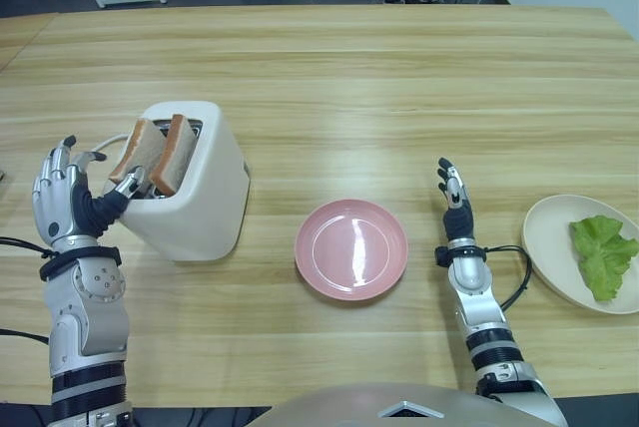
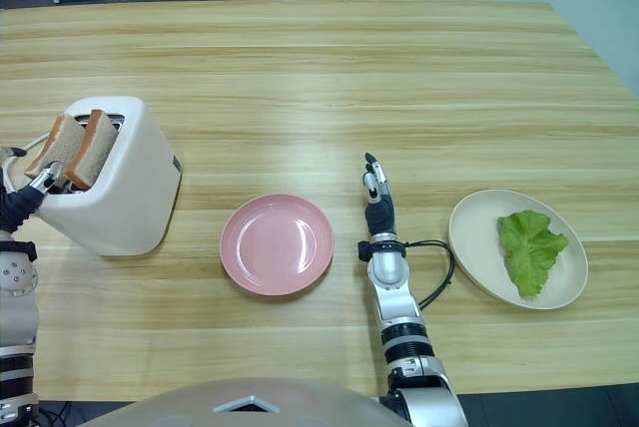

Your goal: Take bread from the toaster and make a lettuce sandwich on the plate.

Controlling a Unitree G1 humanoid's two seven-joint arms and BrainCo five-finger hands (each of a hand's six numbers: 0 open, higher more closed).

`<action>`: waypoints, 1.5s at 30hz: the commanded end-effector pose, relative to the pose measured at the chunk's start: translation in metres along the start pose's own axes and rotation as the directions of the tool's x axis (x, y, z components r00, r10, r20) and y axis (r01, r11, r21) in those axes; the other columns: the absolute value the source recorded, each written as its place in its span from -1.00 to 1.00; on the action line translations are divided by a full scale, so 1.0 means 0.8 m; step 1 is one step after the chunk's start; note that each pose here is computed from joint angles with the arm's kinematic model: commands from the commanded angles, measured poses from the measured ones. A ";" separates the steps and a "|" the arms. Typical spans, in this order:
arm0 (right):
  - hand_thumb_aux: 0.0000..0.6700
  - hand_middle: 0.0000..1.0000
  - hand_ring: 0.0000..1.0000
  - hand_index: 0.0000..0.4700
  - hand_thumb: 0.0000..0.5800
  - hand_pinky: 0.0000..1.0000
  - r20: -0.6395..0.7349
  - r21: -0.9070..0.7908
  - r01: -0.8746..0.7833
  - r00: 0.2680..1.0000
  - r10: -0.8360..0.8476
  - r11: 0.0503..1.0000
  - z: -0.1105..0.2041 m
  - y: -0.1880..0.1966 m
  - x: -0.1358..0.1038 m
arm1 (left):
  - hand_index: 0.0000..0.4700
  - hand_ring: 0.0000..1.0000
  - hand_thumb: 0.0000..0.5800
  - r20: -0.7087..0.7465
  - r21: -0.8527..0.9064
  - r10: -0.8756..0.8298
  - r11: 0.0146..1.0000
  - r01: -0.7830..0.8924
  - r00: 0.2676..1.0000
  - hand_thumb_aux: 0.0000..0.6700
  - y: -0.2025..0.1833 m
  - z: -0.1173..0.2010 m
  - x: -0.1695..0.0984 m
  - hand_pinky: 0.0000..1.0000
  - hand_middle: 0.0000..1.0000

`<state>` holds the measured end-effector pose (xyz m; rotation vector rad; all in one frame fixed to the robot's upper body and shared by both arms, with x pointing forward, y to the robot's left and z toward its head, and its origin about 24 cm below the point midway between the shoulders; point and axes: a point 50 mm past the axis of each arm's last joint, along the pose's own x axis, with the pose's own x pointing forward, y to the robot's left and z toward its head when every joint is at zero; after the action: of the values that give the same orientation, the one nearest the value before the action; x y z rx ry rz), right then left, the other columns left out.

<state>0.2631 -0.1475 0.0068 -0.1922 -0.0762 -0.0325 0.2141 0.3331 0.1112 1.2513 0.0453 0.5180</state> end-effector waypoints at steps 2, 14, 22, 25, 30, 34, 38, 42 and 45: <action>-1.00 -1.00 -1.00 -1.00 -1.00 -1.00 -0.016 -0.004 0.015 1.000 -0.015 1.000 -0.002 -0.006 -0.002 | 0.15 -1.00 0.64 0.008 0.004 -0.090 0.996 0.090 0.996 0.15 -0.022 0.002 -0.011 -1.00 -1.00; -1.00 -1.00 -1.00 -1.00 -1.00 -1.00 -0.023 -0.002 0.019 1.000 -0.019 1.000 -0.003 -0.007 -0.003 | 1.00 1.00 1.00 0.081 -0.068 0.105 0.993 -0.100 0.991 1.00 0.007 0.021 -0.009 1.00 1.00; -1.00 -1.00 -1.00 -1.00 -1.00 -1.00 -0.034 0.001 0.017 0.999 -0.017 1.000 -0.005 -0.005 -0.003 | 1.00 1.00 1.00 0.113 -0.244 0.663 0.741 -0.626 0.740 1.00 0.090 0.041 -0.017 1.00 1.00; -1.00 -1.00 -1.00 -1.00 -1.00 -1.00 -0.035 0.002 0.016 0.999 -0.016 1.000 -0.005 -0.004 -0.002 | 1.00 1.00 1.00 0.112 -0.323 0.800 0.591 -0.740 0.590 1.00 0.118 0.045 -0.031 1.00 1.00; -1.00 -1.00 -1.00 -1.00 -1.00 -1.00 -0.038 0.004 0.017 0.999 -0.017 1.000 -0.006 -0.003 -0.002 | 1.00 1.00 1.00 0.112 -0.603 0.865 0.451 -0.658 0.490 1.00 0.138 0.073 -0.052 1.00 1.00; -1.00 -1.00 -1.00 -1.00 -1.00 -1.00 -0.039 0.005 0.019 0.999 -0.019 1.000 -0.006 -0.003 -0.002 | 1.00 1.00 1.00 0.193 -0.803 0.791 0.467 -0.370 0.580 1.00 0.120 0.116 -0.059 1.00 1.00; -1.00 -1.00 -1.00 -1.00 -1.00 -1.00 -0.040 0.005 0.020 0.999 -0.019 1.000 -0.006 -0.003 -0.001 | 1.00 1.00 1.00 0.360 -0.891 0.559 0.443 0.098 0.746 1.00 0.069 0.161 -0.060 1.00 1.00; -1.00 -1.00 -1.00 -1.00 -1.00 -1.00 -0.043 0.004 0.026 0.999 -0.025 1.000 -0.007 -0.006 -0.002 | 1.00 1.00 1.00 0.601 -0.758 0.210 0.457 0.466 0.771 1.00 -0.004 0.188 -0.064 1.00 1.00; -1.00 -1.00 -1.00 -1.00 -1.00 -1.00 -0.045 0.005 0.024 0.999 -0.024 1.000 -0.007 -0.005 -0.003 | 1.00 1.00 1.00 0.693 -0.646 -0.004 0.442 0.623 0.721 1.00 -0.054 0.194 -0.068 1.00 1.00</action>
<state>0.2612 -0.1508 0.0033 -0.1905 -0.0474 -0.0522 0.2209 0.1722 0.1349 0.2725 -0.5995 -0.1673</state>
